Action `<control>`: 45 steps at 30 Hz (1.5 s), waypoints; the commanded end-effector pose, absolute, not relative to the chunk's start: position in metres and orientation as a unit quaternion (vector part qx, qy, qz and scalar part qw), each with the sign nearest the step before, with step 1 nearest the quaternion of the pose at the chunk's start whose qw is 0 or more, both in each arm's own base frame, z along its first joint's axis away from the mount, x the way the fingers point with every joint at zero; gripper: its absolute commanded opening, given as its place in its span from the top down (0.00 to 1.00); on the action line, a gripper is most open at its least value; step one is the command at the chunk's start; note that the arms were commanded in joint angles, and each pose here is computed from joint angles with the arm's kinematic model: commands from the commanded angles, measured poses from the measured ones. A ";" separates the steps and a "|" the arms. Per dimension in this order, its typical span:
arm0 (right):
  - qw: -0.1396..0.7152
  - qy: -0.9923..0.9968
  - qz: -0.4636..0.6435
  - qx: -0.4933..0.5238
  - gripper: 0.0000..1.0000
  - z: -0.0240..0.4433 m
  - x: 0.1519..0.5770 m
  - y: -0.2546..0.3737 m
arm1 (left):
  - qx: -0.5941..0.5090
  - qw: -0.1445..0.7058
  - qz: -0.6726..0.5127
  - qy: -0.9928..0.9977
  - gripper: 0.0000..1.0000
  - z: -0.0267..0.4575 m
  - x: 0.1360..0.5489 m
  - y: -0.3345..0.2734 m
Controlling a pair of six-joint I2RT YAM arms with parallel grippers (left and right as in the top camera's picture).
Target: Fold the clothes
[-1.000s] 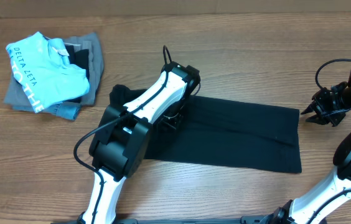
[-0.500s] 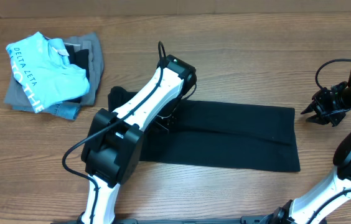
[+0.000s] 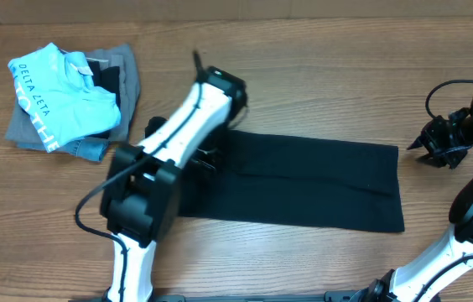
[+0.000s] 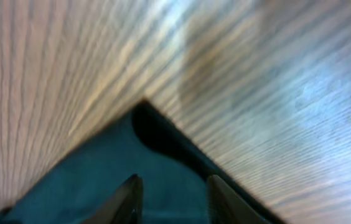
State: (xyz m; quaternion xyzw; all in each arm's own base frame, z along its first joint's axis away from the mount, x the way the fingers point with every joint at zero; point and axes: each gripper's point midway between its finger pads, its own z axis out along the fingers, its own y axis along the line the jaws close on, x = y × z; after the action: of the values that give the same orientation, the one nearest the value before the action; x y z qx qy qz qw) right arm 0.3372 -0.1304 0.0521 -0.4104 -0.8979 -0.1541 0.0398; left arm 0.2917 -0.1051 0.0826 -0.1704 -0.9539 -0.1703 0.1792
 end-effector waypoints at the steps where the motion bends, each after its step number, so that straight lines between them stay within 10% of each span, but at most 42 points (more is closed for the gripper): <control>1: -0.012 -0.913 -0.143 -0.382 0.64 0.066 0.351 -0.140 | -0.083 0.120 -0.127 -0.981 0.40 0.085 0.327 -0.084; 11: 0.003 -0.940 -0.203 -0.274 0.64 0.018 0.341 -0.081 | -0.031 0.062 0.093 -0.993 0.38 0.074 0.375 -0.085; 18: -0.001 -0.942 -0.165 -0.291 0.96 0.007 0.342 -0.089 | -0.058 0.046 0.137 -0.988 0.43 0.072 0.382 -0.090; 34: 0.001 -0.914 0.003 -0.405 0.96 -0.002 0.325 -0.147 | 0.010 -0.003 0.087 -0.996 0.36 0.037 0.405 -0.035; 39: 0.003 -0.914 0.002 -0.405 0.96 -0.002 0.324 -0.146 | 0.003 -0.041 0.236 -0.971 0.55 0.058 0.422 -0.057; 45: 0.005 -0.914 0.001 -0.405 0.96 -0.002 0.323 -0.145 | -0.023 -0.033 0.239 -0.970 0.54 0.055 0.417 -0.080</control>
State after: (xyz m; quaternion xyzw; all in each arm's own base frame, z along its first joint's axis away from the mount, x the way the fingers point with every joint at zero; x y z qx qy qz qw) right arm 0.3326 -0.1313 0.0016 -0.3945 -0.9181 -0.0372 0.0003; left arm 0.4150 -0.0522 0.0387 0.0170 -0.9777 0.2088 -0.0155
